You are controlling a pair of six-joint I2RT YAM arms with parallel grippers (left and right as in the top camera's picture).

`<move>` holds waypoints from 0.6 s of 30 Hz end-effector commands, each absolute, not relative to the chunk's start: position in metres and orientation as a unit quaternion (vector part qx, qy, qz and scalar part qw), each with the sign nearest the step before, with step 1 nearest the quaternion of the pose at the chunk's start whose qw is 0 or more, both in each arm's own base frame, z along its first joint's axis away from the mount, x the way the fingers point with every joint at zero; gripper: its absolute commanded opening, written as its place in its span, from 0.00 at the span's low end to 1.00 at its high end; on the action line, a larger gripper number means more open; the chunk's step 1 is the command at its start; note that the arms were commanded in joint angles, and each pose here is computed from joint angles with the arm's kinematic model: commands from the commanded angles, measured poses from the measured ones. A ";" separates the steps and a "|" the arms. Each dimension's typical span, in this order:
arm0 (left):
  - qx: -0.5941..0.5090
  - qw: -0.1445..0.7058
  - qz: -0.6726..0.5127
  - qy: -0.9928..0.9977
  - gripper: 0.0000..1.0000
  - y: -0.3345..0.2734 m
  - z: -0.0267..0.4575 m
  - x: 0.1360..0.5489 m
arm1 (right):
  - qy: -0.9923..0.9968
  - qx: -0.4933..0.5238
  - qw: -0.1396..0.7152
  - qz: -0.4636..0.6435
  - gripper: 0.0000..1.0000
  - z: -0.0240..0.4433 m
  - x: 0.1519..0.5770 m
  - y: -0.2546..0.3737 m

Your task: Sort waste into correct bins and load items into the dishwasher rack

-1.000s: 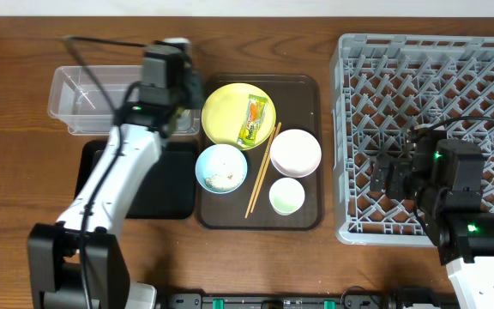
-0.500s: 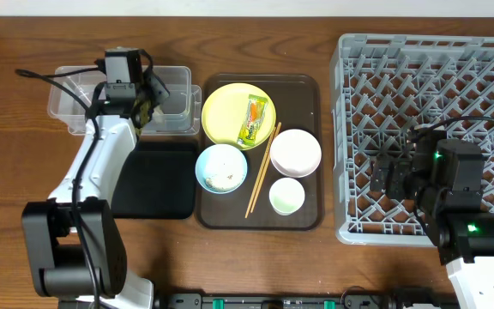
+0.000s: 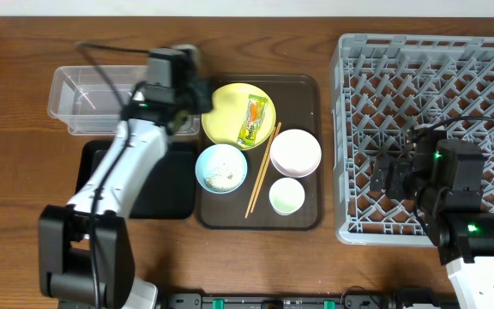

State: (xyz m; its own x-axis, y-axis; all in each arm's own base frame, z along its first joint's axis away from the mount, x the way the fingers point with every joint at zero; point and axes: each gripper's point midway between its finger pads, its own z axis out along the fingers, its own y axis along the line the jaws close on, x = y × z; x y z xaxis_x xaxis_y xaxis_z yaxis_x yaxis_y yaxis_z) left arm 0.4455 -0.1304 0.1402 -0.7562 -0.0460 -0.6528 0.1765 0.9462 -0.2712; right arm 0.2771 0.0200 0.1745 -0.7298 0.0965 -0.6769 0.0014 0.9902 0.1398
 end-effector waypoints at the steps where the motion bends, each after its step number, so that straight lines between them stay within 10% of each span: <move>1: 0.130 0.330 -0.152 0.923 0.47 -0.161 0.119 0.438 | 0.923 0.018 0.378 0.065 0.99 0.185 0.280 0.022; 18: 0.163 0.232 -0.149 0.947 0.47 -0.196 0.013 0.422 | 0.925 0.018 0.375 0.065 0.99 0.184 0.279 0.022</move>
